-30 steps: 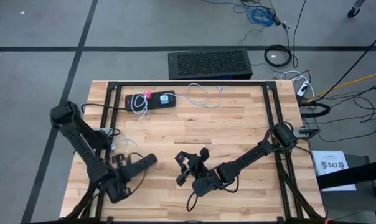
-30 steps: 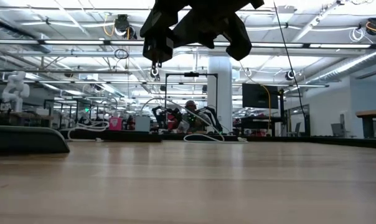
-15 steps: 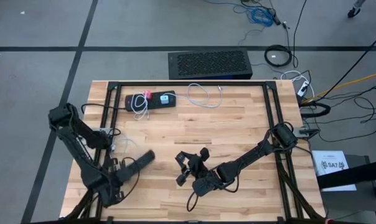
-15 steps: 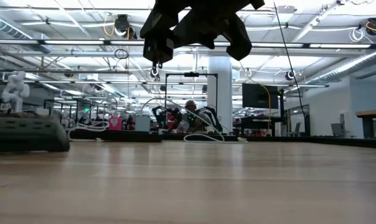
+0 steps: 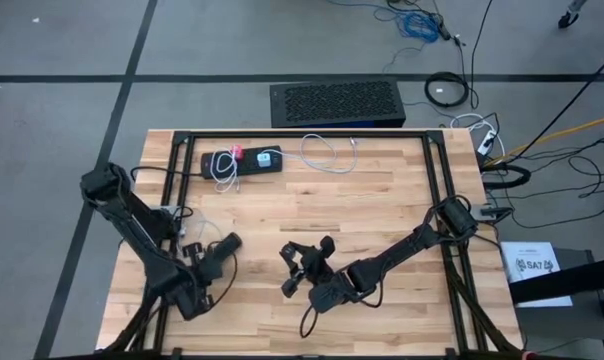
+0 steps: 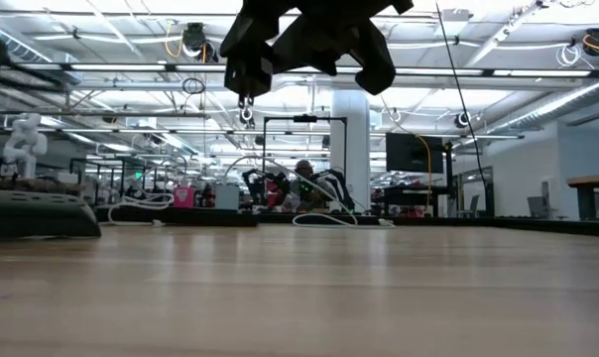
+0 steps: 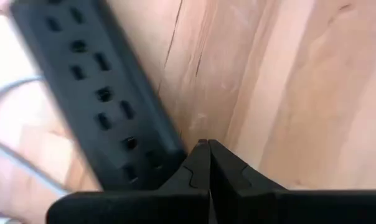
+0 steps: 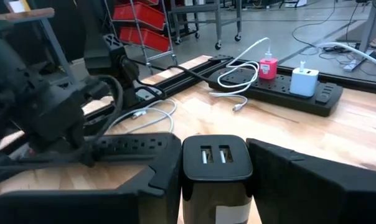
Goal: Insert USB
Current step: Insert the black charger adapter into the bottom left black outlet extension
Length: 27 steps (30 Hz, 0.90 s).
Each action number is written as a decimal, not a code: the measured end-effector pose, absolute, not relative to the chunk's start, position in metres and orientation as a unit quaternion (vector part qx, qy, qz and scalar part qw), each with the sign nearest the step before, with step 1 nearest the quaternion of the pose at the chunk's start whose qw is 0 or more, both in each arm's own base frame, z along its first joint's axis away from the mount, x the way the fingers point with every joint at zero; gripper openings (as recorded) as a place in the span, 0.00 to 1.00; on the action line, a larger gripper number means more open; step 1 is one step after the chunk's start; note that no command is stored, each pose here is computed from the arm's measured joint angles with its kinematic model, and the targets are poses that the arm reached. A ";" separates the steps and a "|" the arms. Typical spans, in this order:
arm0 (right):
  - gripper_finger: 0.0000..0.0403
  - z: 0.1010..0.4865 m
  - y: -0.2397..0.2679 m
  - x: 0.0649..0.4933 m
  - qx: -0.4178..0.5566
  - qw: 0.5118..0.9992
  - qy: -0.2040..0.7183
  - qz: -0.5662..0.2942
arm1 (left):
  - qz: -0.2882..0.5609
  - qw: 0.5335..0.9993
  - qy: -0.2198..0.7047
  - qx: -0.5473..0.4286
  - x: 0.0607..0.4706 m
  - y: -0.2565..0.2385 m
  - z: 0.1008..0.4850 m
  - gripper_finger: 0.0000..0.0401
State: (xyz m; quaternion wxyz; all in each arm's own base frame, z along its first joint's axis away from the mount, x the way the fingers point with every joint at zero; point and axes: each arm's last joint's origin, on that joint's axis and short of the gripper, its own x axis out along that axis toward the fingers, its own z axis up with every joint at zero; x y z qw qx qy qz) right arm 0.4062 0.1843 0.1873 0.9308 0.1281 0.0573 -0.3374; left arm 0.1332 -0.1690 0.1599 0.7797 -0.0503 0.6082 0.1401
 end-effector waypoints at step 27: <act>0.29 0.192 0.181 0.411 0.115 0.937 0.054 -0.326 | 0.178 0.751 0.622 -0.130 0.120 -0.173 0.157 0.00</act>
